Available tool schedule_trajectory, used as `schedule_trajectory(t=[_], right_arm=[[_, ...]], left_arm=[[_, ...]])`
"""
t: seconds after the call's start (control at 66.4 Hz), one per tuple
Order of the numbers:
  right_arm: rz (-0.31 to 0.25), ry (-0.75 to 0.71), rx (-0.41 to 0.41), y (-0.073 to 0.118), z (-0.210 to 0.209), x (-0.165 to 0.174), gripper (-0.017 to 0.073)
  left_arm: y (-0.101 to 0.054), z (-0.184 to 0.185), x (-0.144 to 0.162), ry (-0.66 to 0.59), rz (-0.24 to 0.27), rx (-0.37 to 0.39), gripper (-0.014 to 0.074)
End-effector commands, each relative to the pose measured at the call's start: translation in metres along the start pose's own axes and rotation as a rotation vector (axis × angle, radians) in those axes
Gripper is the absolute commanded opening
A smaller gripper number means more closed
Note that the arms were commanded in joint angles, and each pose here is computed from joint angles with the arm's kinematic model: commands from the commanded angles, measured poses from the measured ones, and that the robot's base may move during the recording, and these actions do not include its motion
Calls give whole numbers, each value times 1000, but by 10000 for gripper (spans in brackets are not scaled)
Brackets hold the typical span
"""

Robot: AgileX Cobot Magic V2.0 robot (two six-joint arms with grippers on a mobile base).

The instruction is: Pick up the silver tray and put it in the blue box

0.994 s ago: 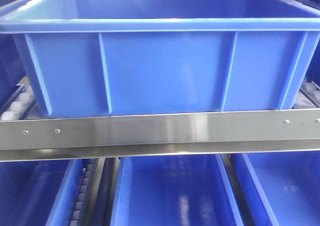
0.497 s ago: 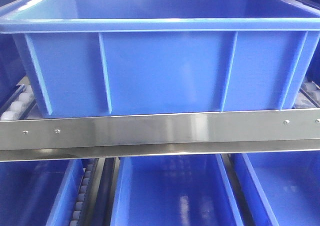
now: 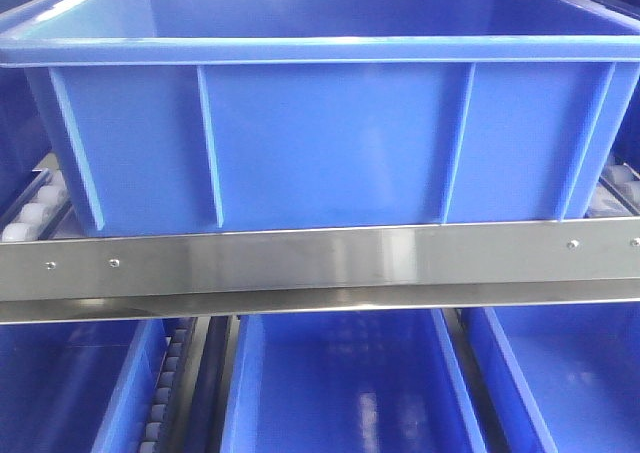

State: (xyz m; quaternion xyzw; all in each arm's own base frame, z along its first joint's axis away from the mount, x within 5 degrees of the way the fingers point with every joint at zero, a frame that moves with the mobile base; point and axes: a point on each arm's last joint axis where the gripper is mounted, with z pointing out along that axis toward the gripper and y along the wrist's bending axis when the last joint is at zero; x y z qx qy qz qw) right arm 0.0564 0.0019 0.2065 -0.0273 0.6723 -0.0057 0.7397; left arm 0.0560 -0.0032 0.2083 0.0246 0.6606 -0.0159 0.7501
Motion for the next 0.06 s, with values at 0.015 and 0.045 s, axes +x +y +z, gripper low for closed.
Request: schedule_trajectory(t=[0.015, 0.045], right_arm=[[-15, -134, 9, -1, -3, -16, 50], [-15, -134, 9, -1, -3, -16, 50]], left_arm=[[0, -1, -3, -78, -9, -1, -6], [0, -1, -3, -78, -9, -1, -6]])
